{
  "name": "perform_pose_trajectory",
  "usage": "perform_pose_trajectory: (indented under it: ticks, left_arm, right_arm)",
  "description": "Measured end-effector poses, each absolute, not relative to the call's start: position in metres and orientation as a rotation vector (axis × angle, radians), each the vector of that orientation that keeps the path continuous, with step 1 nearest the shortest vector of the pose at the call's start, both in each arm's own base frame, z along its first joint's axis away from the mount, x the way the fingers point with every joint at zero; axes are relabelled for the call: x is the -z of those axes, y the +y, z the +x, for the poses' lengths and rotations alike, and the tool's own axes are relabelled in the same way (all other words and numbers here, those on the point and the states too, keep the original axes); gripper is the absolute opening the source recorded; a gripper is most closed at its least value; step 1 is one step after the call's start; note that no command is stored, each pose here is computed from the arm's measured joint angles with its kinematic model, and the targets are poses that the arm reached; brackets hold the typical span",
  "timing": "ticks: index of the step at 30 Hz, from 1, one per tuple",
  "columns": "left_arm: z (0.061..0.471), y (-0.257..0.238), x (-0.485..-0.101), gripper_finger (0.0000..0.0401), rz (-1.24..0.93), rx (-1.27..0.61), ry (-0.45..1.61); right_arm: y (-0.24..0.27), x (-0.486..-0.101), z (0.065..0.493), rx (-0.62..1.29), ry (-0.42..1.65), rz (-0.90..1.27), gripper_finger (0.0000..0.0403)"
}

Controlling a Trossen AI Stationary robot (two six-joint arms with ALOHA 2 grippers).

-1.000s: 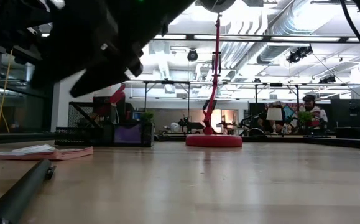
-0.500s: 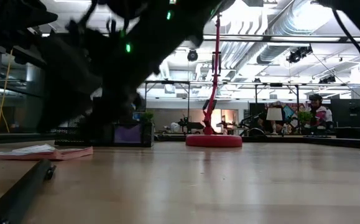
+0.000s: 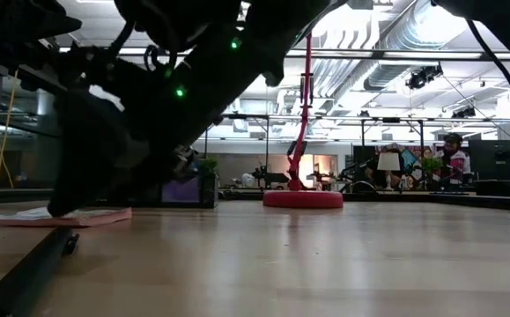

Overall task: Pick and place office supplies into organizer
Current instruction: Put the white sticky notes into the black desk organizer

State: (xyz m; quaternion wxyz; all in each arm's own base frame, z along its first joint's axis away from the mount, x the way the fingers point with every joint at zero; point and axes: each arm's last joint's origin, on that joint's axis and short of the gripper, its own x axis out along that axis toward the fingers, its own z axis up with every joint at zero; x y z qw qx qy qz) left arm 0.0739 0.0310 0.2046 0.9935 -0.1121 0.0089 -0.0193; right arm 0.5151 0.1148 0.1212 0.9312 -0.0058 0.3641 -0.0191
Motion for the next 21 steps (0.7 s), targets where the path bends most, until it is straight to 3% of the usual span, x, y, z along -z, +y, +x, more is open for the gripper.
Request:
perform_pose_trajectory:
  ticks: [21]
  left_arm:
    - [0.074,0.031,-0.205,0.0239,-0.224,0.038,0.018]
  right_arm:
    - [0.118,-0.101,0.519,-0.021,0.756,-0.011,0.0382]
